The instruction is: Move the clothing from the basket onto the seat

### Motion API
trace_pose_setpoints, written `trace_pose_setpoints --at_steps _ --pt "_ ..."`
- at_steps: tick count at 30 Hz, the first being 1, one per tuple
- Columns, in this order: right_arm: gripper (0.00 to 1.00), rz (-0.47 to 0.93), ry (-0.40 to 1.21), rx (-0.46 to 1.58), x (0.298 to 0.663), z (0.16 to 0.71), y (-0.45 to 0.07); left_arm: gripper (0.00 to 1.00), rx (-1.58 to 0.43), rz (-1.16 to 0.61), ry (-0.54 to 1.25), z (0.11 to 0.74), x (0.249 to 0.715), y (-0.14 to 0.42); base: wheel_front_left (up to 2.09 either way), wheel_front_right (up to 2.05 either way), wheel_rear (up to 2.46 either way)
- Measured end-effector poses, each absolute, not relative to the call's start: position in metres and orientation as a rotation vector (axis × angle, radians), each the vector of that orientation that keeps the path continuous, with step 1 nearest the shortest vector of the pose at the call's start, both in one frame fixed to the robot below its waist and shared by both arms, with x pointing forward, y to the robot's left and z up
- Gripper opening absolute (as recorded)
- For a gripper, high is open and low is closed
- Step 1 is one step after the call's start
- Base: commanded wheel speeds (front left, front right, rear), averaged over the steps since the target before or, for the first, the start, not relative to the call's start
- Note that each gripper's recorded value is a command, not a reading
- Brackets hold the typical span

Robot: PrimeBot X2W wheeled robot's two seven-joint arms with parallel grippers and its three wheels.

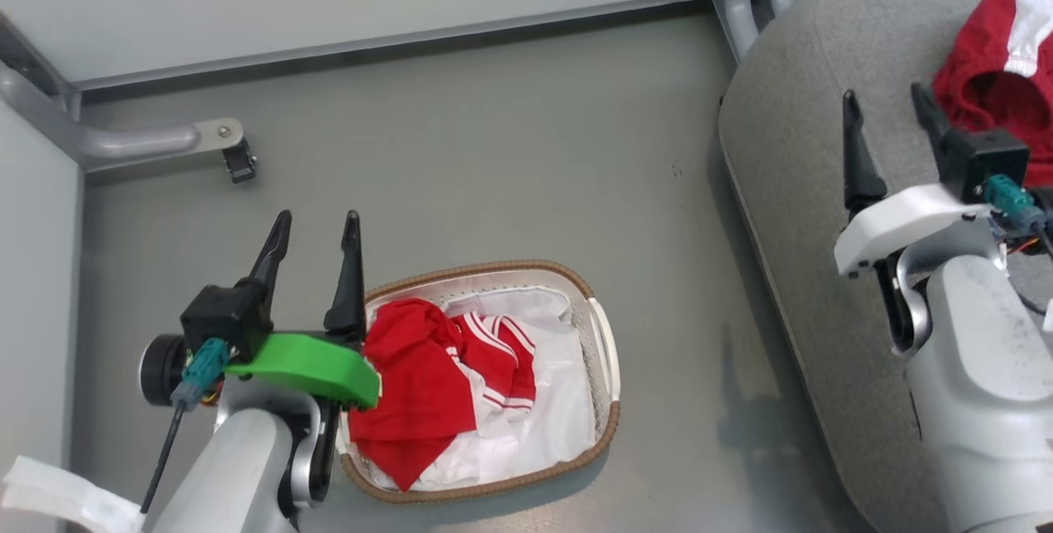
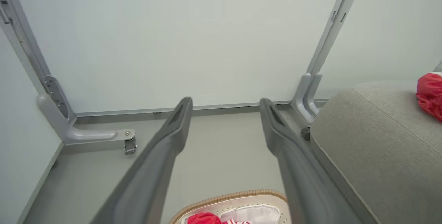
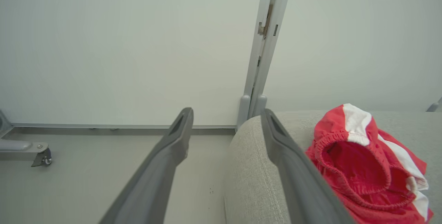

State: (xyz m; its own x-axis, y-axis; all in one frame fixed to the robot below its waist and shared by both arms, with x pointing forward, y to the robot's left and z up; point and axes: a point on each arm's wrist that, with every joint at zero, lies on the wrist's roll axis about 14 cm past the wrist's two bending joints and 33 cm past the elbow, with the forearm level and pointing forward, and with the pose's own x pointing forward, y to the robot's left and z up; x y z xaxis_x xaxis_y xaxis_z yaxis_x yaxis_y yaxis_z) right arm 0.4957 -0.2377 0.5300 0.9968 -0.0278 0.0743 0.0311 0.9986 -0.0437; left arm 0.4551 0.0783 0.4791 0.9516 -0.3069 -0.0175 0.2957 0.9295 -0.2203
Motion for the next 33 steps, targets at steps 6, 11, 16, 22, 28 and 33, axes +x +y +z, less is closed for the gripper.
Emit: trace_pose_setpoints --at_steps 6,11,16,22,28,33 --pt "1.00 0.038 -0.115 0.019 0.474 0.535 -0.198 1.00 -0.205 -0.162 0.045 0.479 0.428 0.127 0.00 0.00 0.00" --pt "1.00 0.067 -0.129 0.054 0.452 0.533 -0.180 1.00 -0.223 -0.079 0.050 0.475 0.405 0.152 0.00 0.00 0.00" --pt "1.00 0.105 -0.101 0.103 0.429 0.518 -0.164 1.00 -0.234 -0.055 0.063 0.469 0.385 0.157 0.00 0.00 0.00" --pt "1.00 0.109 -0.086 0.180 0.405 0.510 -0.159 1.00 -0.263 -0.038 0.066 0.466 0.368 0.161 0.00 0.00 0.00" --pt "1.00 0.114 -0.080 0.190 0.396 0.508 -0.157 1.00 -0.261 -0.047 0.048 0.471 0.367 0.162 0.00 0.00 0.00" --pt "1.00 0.114 -0.075 0.188 0.393 0.506 -0.157 1.00 -0.265 -0.053 0.050 0.470 0.366 0.159 0.00 0.00 0.00"
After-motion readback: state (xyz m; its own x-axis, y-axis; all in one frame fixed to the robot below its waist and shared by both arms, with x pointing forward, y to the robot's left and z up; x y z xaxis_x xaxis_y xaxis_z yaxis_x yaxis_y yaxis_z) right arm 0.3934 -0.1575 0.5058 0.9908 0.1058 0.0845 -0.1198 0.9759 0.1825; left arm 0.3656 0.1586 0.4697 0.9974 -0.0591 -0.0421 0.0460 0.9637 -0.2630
